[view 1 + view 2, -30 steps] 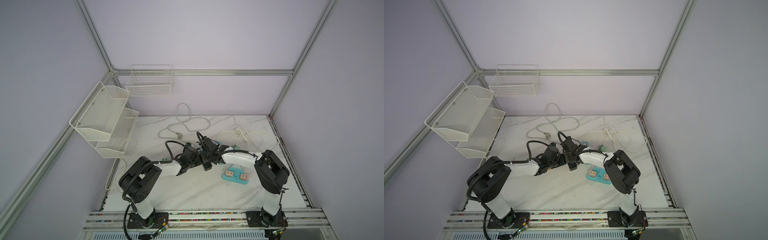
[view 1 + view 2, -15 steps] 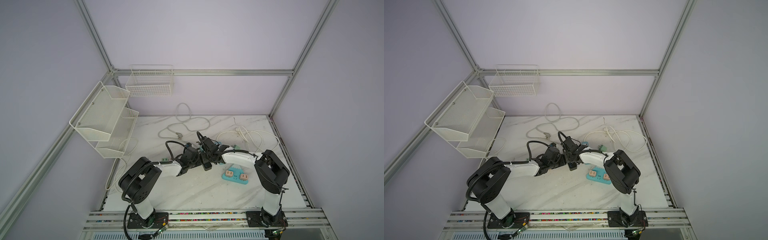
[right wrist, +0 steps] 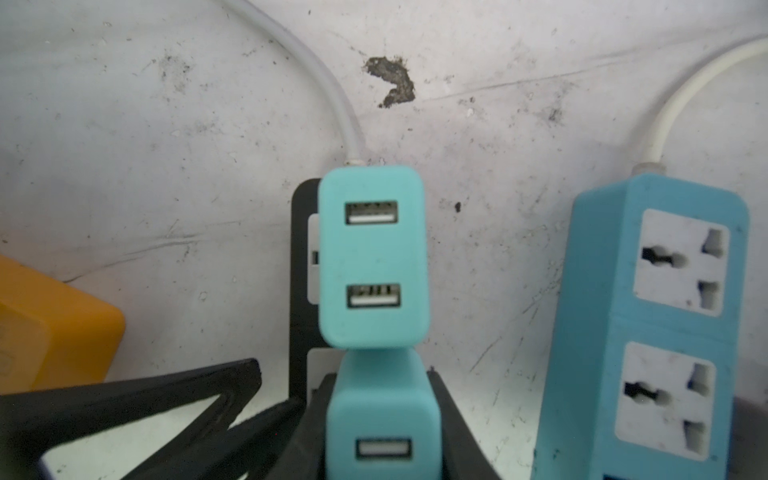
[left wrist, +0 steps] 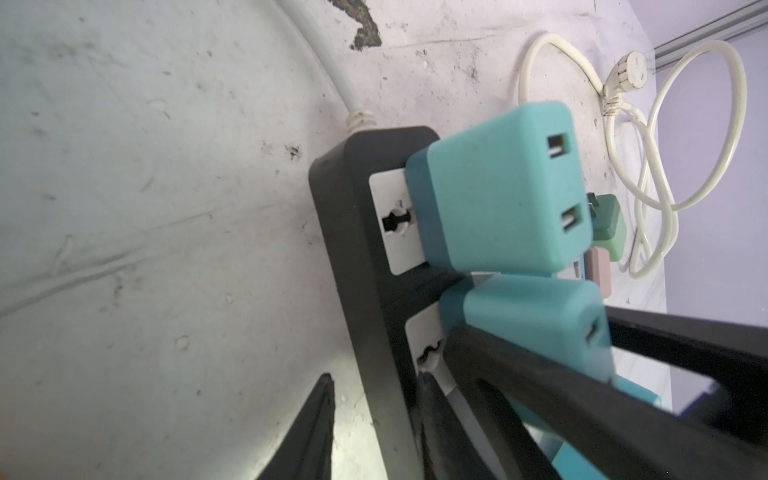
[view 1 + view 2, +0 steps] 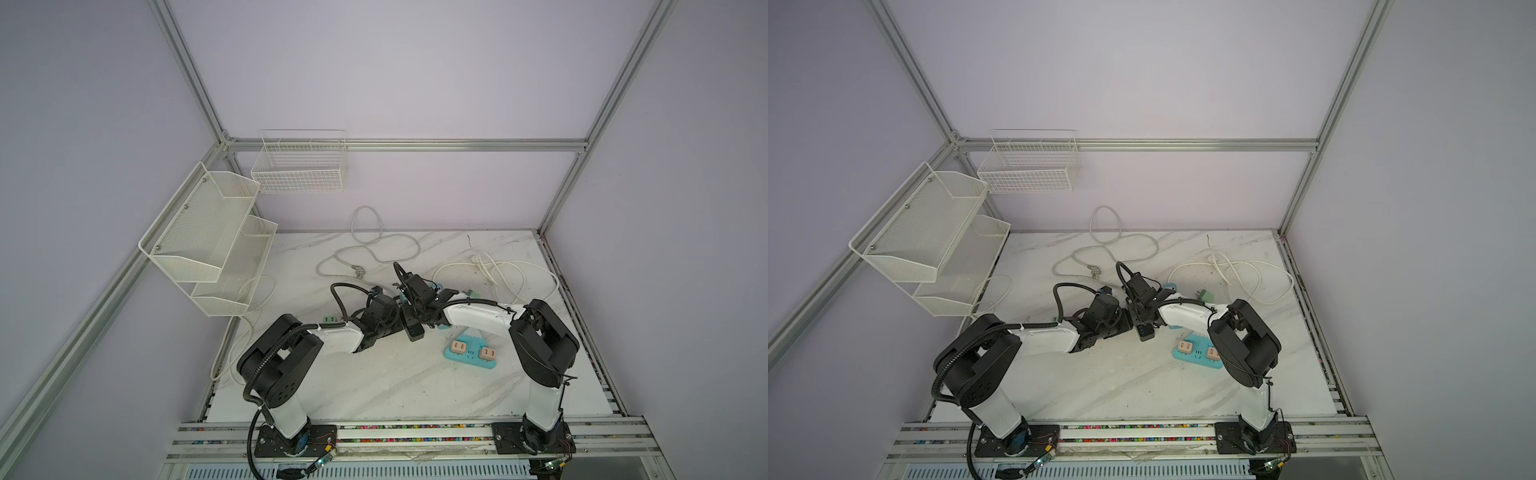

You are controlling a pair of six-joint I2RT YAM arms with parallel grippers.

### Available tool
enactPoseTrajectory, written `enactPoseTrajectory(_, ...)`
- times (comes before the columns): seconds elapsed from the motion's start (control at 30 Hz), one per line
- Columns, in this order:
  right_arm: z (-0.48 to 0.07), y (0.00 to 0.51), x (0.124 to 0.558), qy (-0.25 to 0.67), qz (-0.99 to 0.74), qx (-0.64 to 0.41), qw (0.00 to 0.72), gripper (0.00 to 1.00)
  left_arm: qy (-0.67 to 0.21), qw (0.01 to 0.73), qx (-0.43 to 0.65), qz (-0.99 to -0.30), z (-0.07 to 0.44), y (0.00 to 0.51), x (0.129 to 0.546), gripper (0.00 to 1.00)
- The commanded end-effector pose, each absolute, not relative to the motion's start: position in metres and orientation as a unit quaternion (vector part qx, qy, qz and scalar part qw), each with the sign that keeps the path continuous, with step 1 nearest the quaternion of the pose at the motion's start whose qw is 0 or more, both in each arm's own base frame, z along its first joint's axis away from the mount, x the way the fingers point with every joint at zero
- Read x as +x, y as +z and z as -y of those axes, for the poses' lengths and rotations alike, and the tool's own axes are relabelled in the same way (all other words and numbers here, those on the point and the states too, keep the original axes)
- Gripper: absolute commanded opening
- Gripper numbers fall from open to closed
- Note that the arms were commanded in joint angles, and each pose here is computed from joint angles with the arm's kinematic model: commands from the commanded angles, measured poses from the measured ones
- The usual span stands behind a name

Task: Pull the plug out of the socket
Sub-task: 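Hold the black strip with left gripper while right gripper closes on teal adapter, then pull the teal adapter out of the black strip with the right gripper, lifting away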

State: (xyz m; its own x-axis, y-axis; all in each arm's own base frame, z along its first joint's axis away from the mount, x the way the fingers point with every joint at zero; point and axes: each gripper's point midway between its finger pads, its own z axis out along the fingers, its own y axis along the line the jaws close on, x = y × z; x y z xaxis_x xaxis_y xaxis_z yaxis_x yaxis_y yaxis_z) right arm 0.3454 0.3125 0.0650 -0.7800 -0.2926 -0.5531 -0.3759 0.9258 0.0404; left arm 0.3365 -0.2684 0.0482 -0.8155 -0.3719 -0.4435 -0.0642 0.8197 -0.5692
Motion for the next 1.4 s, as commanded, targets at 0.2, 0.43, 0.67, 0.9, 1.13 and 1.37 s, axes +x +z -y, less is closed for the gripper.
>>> enactPoseTrajectory(0.2,-0.327,0.081,0.348,0.088,-0.936,-0.174,0.294,0.24,-0.275,0.248,-0.127,-0.920,0.266,0.030,0.316,0.32)
enactPoseTrajectory(0.43,-0.332,0.079,0.346,0.101,-0.939,-0.171,0.281,0.22,-0.275,0.248,-0.130,-0.920,0.266,0.029,0.315,0.32)
enactPoseTrajectory(0.67,-0.322,0.086,0.347,0.084,-0.937,-0.166,0.294,0.21,-0.276,0.250,-0.128,-0.919,0.265,0.032,0.315,0.32)
enactPoseTrajectory(0.9,-0.308,0.098,0.346,0.080,-0.936,-0.156,0.305,0.21,-0.279,0.255,-0.124,-0.918,0.268,0.038,0.319,0.32)
enactPoseTrajectory(1.13,-0.303,0.127,0.345,0.108,-0.927,-0.147,0.327,0.21,-0.290,0.268,-0.112,-0.912,0.278,0.054,0.328,0.32)
enactPoseTrajectory(1.37,-0.289,0.151,0.349,0.140,-0.919,-0.129,0.345,0.21,-0.303,0.289,-0.097,-0.903,0.286,0.079,0.339,0.33)
